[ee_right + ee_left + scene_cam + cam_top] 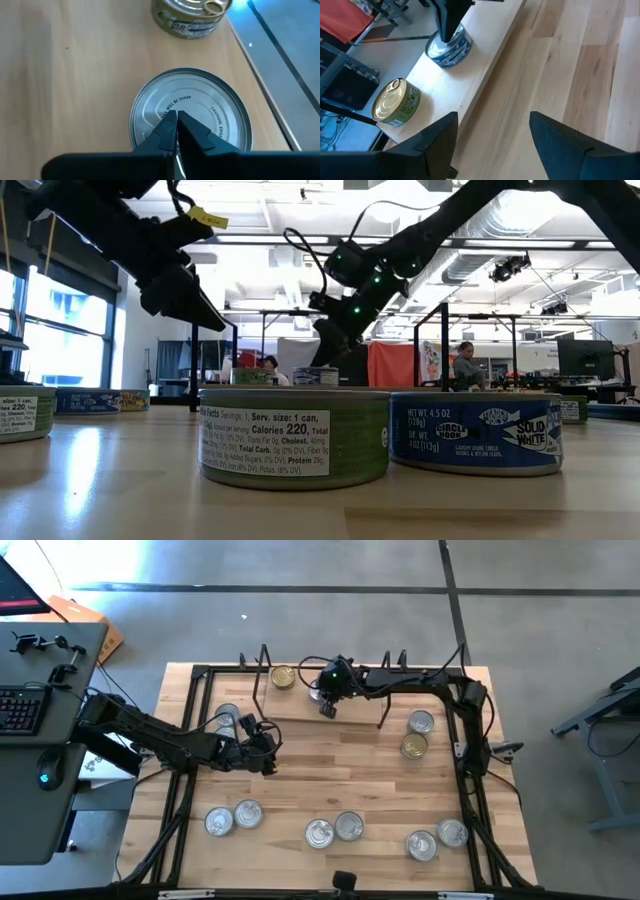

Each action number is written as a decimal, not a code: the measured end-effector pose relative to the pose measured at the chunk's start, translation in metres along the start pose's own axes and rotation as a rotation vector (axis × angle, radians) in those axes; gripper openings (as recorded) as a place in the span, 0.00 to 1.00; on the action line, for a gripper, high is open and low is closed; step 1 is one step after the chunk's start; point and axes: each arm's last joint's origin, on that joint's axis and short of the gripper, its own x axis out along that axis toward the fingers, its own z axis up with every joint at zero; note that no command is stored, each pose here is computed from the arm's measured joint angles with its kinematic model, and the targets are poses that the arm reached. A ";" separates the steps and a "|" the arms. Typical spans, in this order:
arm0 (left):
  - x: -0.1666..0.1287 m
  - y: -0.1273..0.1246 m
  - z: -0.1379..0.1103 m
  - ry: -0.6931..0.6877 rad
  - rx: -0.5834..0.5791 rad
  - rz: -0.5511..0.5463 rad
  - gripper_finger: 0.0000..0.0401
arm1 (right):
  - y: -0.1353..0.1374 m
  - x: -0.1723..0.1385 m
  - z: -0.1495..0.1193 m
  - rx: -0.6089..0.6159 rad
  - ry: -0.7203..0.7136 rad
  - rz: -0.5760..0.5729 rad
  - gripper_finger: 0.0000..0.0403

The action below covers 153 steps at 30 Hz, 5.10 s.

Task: Stack canned seafood by type on shelf
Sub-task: Put the blue tuna can on the shelf, then put the yellow blue tuna can on the shelf

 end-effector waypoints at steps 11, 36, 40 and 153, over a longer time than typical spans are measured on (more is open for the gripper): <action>0.000 0.000 0.000 0.000 0.000 0.000 0.60 | -0.019 0.000 0.000 0.058 -0.008 -0.041 0.00; -0.020 -0.003 -0.016 -0.001 0.006 0.223 0.60 | 0.086 -0.030 0.029 -0.037 -0.489 0.254 0.00; -0.021 -0.004 -0.018 0.001 -0.006 0.230 0.60 | 0.130 -0.067 0.030 -0.104 -0.486 0.304 0.00; 0.039 -0.035 0.021 -0.239 0.052 -0.583 0.59 | 0.223 -0.152 -0.062 0.192 -0.358 0.035 0.00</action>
